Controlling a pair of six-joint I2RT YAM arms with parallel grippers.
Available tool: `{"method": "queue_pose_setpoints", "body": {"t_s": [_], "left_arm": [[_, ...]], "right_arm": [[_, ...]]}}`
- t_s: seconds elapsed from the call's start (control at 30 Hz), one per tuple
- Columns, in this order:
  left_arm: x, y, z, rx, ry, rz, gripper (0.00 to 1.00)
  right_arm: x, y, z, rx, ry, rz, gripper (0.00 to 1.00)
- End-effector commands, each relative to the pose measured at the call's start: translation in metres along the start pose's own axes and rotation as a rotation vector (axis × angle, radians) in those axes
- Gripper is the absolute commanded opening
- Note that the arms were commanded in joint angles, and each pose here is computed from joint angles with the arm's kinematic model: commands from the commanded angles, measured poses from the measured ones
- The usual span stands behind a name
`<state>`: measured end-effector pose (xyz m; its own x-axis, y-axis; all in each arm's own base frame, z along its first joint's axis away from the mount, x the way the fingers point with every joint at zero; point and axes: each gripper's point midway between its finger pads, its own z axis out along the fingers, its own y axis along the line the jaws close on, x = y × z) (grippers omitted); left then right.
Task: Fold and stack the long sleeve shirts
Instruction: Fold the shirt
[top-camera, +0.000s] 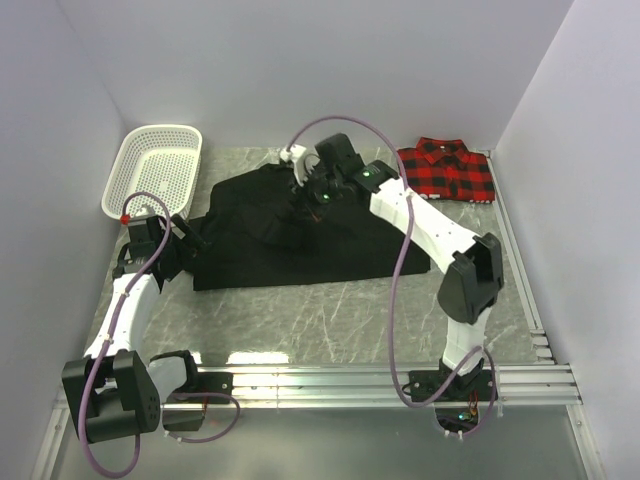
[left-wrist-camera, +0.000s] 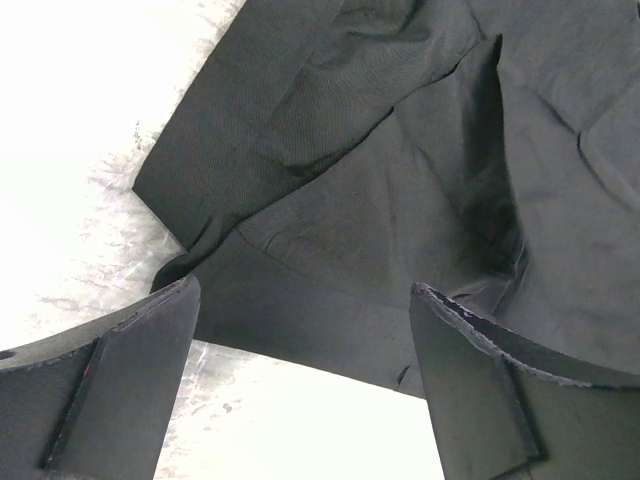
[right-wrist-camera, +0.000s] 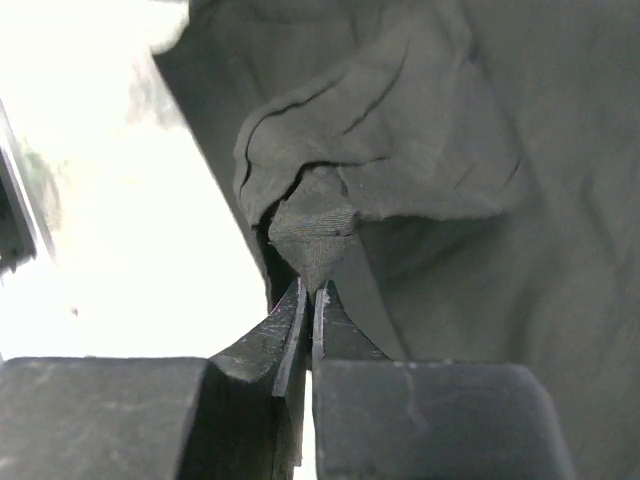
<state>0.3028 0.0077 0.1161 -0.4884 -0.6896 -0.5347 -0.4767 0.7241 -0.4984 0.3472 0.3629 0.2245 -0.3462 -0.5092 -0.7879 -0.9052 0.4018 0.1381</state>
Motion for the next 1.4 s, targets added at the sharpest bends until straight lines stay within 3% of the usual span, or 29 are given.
{"method": "queue_pose_setpoints", "body": {"t_s": [0.0, 0.4, 0.7, 1.07, 1.37], "left_arm": [[-0.005, -0.001, -0.001, 0.005, -0.024, 0.025, 0.92], [-0.004, -0.002, -0.001, 0.011, -0.020, 0.024, 0.92], [-0.003, -0.003, 0.000, 0.012, -0.011, 0.022, 0.92], [-0.001, -0.002, 0.001, 0.008, -0.002, 0.023, 0.92], [-0.003, -0.003, 0.000, 0.013, -0.011, 0.023, 0.92]], "right_arm": [[0.029, -0.003, -0.021, 0.048, 0.061, 0.016, 0.00], [0.110, -0.019, -0.038, 0.187, 0.151, 0.193, 0.00], [0.128, -0.032, -0.064, 0.225, 0.093, 0.328, 0.00], [0.167, -0.041, -0.069, 0.243, 0.131, 0.462, 0.00], [0.182, -0.075, -0.088, 0.394, 0.123, 0.595, 0.00]]}}
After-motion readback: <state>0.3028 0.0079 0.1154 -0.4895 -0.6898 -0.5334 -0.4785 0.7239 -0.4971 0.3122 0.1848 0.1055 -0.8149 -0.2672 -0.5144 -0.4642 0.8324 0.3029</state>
